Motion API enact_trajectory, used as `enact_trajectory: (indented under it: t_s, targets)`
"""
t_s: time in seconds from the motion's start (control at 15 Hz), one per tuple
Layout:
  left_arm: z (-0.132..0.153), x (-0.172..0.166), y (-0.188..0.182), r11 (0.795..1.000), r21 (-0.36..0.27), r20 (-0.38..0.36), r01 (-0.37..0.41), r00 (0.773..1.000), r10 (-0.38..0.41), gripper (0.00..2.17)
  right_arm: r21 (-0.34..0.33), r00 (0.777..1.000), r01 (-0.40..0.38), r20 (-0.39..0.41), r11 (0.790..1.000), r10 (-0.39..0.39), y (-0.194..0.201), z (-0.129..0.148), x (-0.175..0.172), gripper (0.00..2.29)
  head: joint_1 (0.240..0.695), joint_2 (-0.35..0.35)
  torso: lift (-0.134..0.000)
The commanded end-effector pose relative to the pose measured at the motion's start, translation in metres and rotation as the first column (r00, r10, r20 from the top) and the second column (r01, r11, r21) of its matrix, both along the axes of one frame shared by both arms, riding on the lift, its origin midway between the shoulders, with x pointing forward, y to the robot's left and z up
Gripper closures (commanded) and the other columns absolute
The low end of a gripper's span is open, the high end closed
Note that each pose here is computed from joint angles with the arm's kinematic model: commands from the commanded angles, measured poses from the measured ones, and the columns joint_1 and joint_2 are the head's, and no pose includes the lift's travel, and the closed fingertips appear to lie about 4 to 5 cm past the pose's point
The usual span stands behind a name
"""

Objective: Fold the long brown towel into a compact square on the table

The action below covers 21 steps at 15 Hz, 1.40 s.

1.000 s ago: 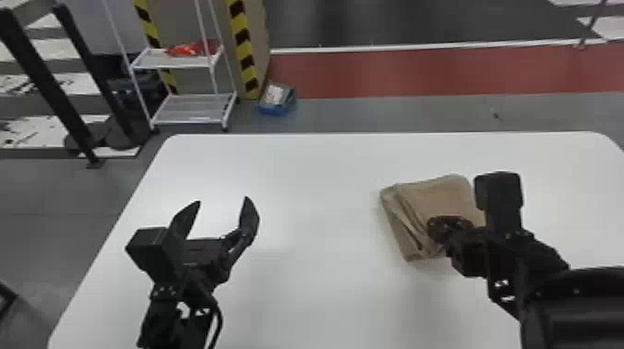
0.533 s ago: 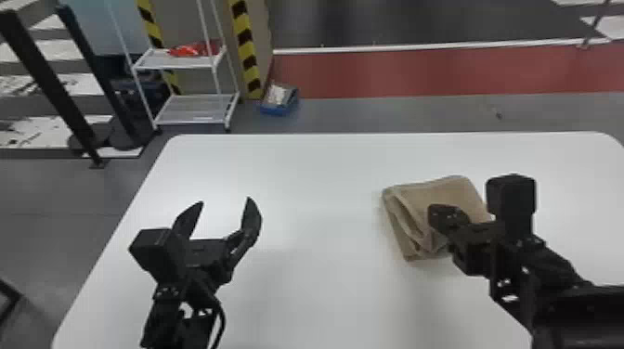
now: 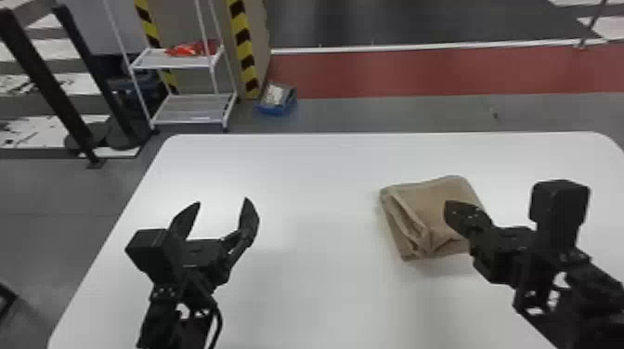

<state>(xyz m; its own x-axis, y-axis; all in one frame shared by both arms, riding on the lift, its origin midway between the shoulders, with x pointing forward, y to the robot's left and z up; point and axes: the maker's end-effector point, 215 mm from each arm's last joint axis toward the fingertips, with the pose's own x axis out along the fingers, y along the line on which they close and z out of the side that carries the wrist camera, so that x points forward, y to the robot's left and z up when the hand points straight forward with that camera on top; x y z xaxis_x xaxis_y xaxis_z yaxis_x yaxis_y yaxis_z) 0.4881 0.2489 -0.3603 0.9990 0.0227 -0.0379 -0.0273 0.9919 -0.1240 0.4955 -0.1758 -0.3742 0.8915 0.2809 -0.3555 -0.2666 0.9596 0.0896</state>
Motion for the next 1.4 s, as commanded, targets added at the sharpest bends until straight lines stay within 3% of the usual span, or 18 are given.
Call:
enact_trajectory:
  t_s: [0.0, 0.33, 0.8, 0.93, 1.13, 1.33]
  targets:
    - [-0.001, 0.000, 0.000, 1.000, 0.000, -0.002, 0.000, 1.000, 0.000, 0.09, -0.001, 0.999, 0.015, -0.030, 1.000, -0.015, -0.009, -0.013, -0.011, 2.05, 0.695, 0.083, -0.123]
    - [-0.002, 0.000, -0.002, 1.000, -0.001, -0.003, 0.004, 1.000, -0.004, 0.09, -0.040, 0.997, -0.050, -0.060, 0.998, 0.047, 0.028, -0.031, 0.002, 2.05, 0.695, 0.080, -0.123]
    - [-0.003, -0.002, 0.001, 1.000, 0.000, -0.003, 0.001, 1.000, -0.001, 0.09, -0.077, 0.983, -0.147, -0.122, 0.986, 0.137, 0.081, -0.064, 0.003, 2.05, 0.695, 0.159, -0.123]
    - [-0.003, -0.002, 0.000, 1.000, 0.002, -0.003, 0.003, 1.000, -0.003, 0.09, -0.066, 0.984, -0.150, -0.104, 0.986, 0.143, 0.082, -0.062, 0.003, 2.05, 0.695, 0.168, -0.123]
    - [-0.003, -0.002, 0.000, 1.000, 0.000, -0.003, 0.003, 1.000, -0.003, 0.09, -0.027, 0.995, -0.099, 0.015, 0.995, 0.100, 0.054, -0.016, 0.008, 2.05, 0.695, 0.173, -0.123]
    - [-0.002, -0.002, -0.001, 1.000, -0.002, 0.001, 0.005, 1.000, -0.005, 0.09, -0.026, 0.999, -0.036, 0.011, 0.999, 0.036, 0.014, -0.021, -0.007, 2.05, 0.695, 0.141, -0.123]
